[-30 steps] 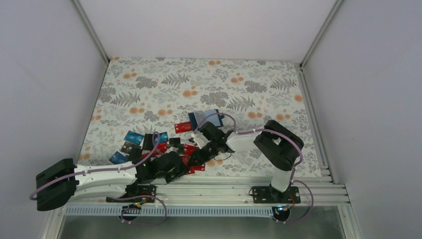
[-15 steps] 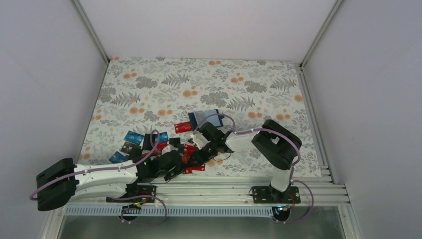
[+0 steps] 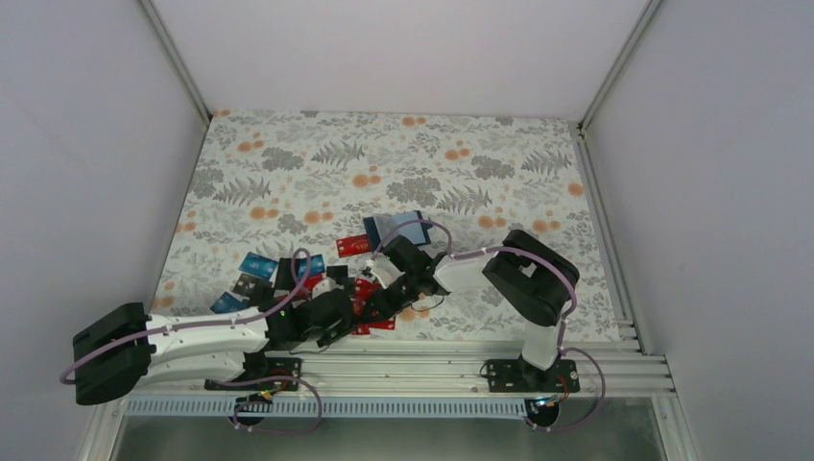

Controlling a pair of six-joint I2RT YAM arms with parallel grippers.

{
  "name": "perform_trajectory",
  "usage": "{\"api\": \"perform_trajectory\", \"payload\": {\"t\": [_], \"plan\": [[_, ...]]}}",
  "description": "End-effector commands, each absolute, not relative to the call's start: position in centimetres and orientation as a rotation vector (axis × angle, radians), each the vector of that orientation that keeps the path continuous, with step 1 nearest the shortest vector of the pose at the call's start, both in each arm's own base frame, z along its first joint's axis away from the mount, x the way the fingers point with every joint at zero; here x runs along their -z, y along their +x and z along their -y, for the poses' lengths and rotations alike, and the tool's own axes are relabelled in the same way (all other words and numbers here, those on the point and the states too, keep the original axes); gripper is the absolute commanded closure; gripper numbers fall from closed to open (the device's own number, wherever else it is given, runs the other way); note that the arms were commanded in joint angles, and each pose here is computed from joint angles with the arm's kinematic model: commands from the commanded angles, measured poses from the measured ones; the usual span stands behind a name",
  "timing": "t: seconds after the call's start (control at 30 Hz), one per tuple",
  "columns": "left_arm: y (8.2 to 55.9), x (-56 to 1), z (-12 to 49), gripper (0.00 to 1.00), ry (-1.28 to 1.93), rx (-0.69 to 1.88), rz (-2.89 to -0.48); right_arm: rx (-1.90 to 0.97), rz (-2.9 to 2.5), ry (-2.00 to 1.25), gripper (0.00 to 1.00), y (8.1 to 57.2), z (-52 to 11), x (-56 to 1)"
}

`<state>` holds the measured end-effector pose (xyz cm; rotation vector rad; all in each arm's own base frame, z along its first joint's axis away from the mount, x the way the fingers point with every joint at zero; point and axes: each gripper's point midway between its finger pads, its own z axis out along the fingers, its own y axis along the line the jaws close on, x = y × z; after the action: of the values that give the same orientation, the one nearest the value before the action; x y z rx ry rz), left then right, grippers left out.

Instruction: Put the credit cards into the card holder

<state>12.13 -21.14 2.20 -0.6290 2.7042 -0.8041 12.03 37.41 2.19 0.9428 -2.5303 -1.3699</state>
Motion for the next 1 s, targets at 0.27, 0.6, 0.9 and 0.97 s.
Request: {"api": "perform_trajectory", "payload": {"t": [0.27,0.6,0.9,0.97], "plan": [[14.0,-5.0,22.0,0.98,-0.57,0.723,-2.649,1.2,2.625,0.948,0.7,12.1,-36.1,-1.3],[17.4,-14.6,26.0,0.98,-0.247,0.686,-2.511,1.464,2.867,0.863,0.61,21.2,-33.0,-13.3],[25.0,-20.2,29.8,0.98,-0.079,0.842,-2.398,1.509,3.131,0.495,0.58,30.8,-26.7,-14.9],[27.0,-20.2,30.7,0.98,-0.055,0.855,-2.402,1.517,3.136,0.454,0.6,32.2,-26.3,-14.5]]}}
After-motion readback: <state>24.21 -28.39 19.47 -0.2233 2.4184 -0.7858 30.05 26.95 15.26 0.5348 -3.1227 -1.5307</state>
